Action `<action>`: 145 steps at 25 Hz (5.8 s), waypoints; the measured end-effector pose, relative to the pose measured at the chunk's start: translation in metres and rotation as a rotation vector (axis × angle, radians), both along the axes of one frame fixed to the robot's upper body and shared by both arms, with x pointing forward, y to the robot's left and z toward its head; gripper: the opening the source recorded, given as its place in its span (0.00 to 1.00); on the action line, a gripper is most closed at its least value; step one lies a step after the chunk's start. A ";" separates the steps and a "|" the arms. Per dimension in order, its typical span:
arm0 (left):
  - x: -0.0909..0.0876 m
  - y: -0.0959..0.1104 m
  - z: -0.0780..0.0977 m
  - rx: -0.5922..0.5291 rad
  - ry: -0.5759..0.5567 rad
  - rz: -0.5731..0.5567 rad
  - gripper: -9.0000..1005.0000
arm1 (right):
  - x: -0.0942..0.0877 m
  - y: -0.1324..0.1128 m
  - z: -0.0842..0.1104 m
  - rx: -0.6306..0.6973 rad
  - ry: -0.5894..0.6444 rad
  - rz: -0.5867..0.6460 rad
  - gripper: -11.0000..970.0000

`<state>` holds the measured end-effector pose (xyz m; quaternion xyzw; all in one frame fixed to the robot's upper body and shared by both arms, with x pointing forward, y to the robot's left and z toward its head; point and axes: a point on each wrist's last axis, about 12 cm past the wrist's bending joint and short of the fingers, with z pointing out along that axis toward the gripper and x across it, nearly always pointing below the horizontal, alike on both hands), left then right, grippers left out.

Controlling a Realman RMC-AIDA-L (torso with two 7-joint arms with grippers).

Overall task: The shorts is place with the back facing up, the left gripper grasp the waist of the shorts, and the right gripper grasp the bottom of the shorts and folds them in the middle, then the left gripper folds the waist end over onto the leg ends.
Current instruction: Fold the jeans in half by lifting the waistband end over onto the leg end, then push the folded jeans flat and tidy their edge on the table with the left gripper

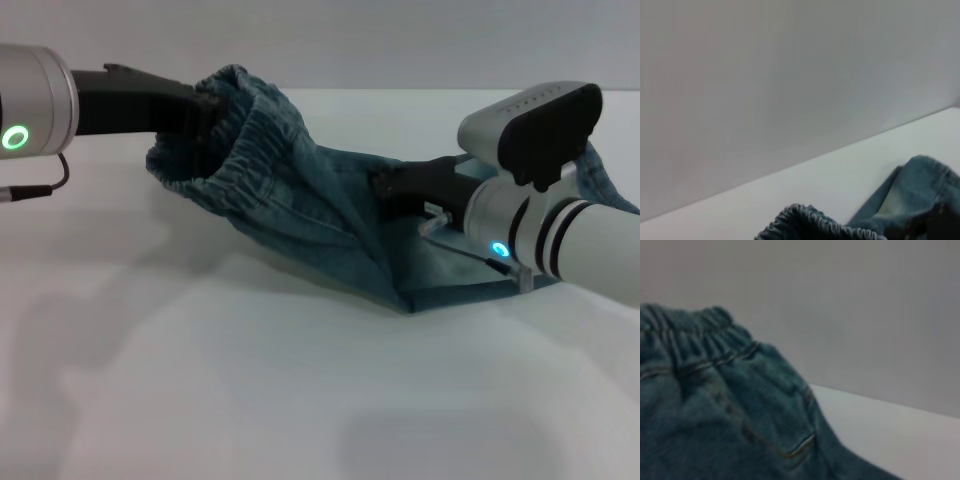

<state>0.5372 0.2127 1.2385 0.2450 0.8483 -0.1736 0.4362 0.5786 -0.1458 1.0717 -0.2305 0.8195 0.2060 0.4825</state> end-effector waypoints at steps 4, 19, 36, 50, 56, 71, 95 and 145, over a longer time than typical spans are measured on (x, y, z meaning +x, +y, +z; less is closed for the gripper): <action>-0.002 -0.002 0.006 -0.008 -0.023 -0.010 0.07 | -0.002 0.009 -0.002 0.022 0.028 0.020 0.02; -0.008 -0.007 0.025 -0.017 -0.104 -0.041 0.08 | -0.001 0.052 0.001 0.011 0.040 0.139 0.02; -0.007 -0.009 0.029 -0.044 -0.126 -0.069 0.08 | 0.003 -0.011 -0.018 0.028 0.082 -0.091 0.03; -0.005 -0.019 0.035 -0.069 -0.155 -0.100 0.09 | 0.006 0.049 0.004 0.067 0.067 0.086 0.03; -0.006 -0.022 0.035 -0.070 -0.163 -0.113 0.09 | 0.008 0.061 0.011 0.081 0.064 0.116 0.03; -0.003 -0.026 0.032 -0.077 -0.159 -0.120 0.10 | 0.008 0.075 0.017 0.084 0.059 0.159 0.03; 0.000 -0.047 0.017 -0.169 -0.166 -0.167 0.11 | 0.001 -0.100 -0.005 0.044 -0.026 -0.417 0.03; -0.008 -0.065 -0.079 -0.194 -0.434 0.078 0.84 | -0.018 -0.024 0.081 -0.241 -0.650 -0.410 0.04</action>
